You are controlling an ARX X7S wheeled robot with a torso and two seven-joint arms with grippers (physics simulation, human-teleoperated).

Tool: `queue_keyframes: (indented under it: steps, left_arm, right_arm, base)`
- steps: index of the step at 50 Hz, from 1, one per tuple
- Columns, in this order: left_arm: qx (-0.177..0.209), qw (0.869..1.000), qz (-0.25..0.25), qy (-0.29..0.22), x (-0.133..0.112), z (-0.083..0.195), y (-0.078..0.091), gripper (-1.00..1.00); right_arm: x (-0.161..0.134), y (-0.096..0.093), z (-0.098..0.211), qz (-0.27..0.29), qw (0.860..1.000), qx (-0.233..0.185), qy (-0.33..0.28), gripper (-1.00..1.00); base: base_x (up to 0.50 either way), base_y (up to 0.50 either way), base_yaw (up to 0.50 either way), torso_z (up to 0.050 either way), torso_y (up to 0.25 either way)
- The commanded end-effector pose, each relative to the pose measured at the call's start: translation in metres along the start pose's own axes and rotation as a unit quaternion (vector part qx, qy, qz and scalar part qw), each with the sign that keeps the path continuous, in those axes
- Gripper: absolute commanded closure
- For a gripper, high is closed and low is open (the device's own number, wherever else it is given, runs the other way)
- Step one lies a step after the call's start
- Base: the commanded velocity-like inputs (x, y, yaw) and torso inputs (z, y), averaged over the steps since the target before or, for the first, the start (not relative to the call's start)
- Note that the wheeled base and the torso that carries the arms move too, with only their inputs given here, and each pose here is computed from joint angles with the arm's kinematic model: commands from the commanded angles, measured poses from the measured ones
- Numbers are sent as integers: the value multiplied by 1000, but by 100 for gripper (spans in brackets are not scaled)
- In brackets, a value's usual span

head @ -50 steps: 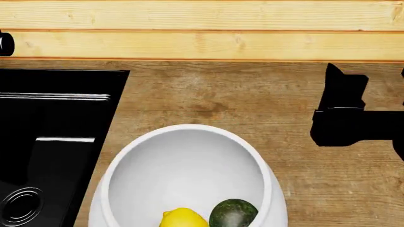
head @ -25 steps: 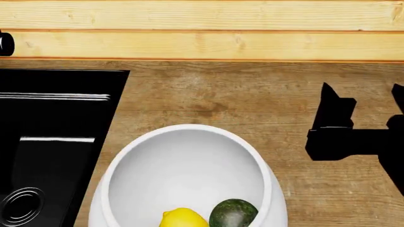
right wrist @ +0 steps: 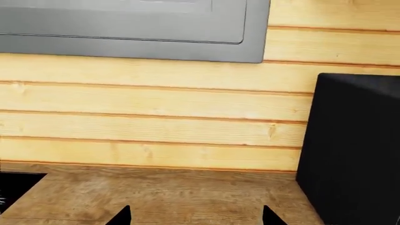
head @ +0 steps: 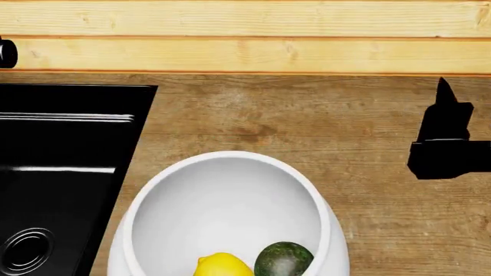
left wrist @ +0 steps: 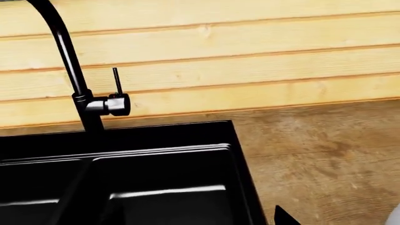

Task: There is a mixed pile of frozen fruits and vegetables on the counter. Locate all the frozen vegetables and place the items in a bowl on the counter. Take all the frozen fruits and defrost them in a running sink.

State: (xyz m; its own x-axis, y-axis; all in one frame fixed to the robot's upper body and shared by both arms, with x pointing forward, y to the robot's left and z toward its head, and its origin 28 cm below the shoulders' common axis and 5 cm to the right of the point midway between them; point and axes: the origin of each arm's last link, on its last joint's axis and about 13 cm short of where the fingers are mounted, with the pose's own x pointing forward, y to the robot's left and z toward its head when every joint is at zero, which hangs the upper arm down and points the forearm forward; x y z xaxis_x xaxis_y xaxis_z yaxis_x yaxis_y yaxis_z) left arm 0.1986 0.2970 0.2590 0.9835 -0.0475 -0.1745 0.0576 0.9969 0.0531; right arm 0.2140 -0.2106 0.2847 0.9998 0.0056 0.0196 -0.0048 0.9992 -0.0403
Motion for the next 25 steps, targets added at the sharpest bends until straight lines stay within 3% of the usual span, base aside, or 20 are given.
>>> queue_keyframes:
  steps: [1, 10, 14, 19, 20, 25]
  left_arm:
    - [28, 996, -26, -75, -25, 46, -8, -100]
    - [34, 993, -37, -109, -44, 75, -16, -100]
    - [14, 993, -46, -109, -45, 80, -18, -100]
    - [23, 991, -53, -120, -48, 92, -22, -100]
    - [25, 991, -54, -119, -48, 94, -23, -100]
    - [31, 990, -57, -126, -51, 104, -24, -100]
  right_arm:
    - [-18, 2, 43, 10, 997, -22, -69, -100]
    - [-44, 0, 75, -13, 990, -29, -140, -100]
    - [-54, 0, 86, -11, 988, -36, -152, -100]
    - [-56, 0, 94, -12, 986, -37, -162, -100]
    - [-57, 1, 97, -3, 988, -18, -156, -100]
    - [-55, 3, 107, -1, 986, -38, -161, -100]
  base:
    - [0, 0, 0, 0, 0]
    - [0, 0, 0, 0, 0]
    - [0, 0, 0, 0, 0]
    - [0, 0, 0, 0, 0]
    - [0, 0, 0, 0, 0]
    - [0, 0, 0, 0, 0]
